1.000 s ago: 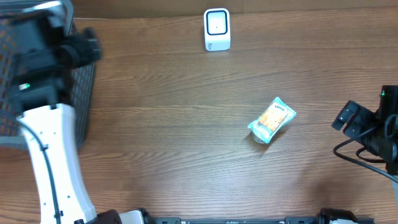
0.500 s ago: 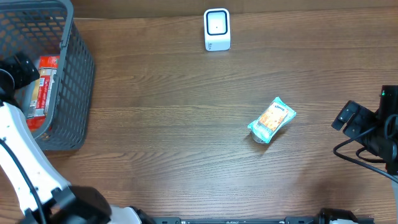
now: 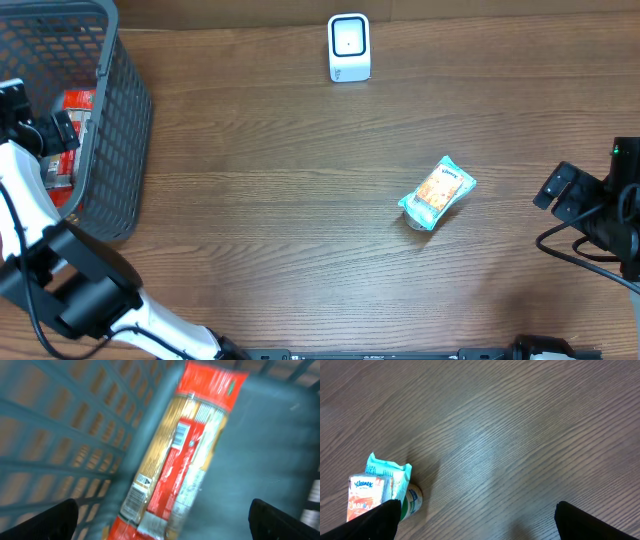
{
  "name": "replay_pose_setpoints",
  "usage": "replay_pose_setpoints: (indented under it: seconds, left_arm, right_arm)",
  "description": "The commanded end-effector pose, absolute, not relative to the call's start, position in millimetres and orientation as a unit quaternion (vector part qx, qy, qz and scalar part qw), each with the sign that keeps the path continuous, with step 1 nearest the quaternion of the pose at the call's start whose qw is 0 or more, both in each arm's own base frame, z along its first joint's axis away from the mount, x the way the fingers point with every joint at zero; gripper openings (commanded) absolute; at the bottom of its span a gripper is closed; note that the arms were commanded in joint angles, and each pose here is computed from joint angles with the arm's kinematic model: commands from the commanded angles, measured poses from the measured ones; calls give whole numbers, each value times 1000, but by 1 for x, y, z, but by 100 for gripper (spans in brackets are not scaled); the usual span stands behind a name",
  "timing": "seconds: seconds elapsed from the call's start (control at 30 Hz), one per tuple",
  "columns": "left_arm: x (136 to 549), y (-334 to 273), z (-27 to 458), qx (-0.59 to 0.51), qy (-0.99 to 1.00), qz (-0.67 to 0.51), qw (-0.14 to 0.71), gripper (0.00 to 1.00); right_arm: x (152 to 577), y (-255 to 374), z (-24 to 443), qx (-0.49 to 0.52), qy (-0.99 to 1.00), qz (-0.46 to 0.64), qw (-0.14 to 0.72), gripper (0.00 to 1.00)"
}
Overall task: Scan the item barcode
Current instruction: 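Reach the left gripper into the basket and grasp the red snack bar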
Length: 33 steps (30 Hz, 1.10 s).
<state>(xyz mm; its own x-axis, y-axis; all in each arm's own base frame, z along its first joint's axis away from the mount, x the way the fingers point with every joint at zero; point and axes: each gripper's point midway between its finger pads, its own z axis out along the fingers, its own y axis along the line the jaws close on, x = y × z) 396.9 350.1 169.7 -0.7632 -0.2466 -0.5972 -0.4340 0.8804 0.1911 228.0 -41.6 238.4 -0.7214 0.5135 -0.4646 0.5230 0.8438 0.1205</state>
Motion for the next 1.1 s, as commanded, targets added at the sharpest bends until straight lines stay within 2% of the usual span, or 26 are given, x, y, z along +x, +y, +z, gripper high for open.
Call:
replay_pose_setpoints:
  seconds: [0.0,0.23,0.6,0.9,1.07]
  left_arm:
    - [402,363,131,-166,937,144,272,100]
    - [416,367,74,-114,951,106,268,100]
    - [437,370,80,-86,937,90,328,99]
    - [429,374,23,-100,948,66,294,99]
    - [426,378,21,-113,945,51,302,100]
  right_arm:
    - [230,-44,246,284,922,-10,261,100]
    - [230,-44,246,284,922,-10,261,100]
    - [230,-44,246,284,922,-10,261,100]
    - [230,-44,246,284,922,-10,261,100]
    - [230,-44,246,284,922,-10,261,100]
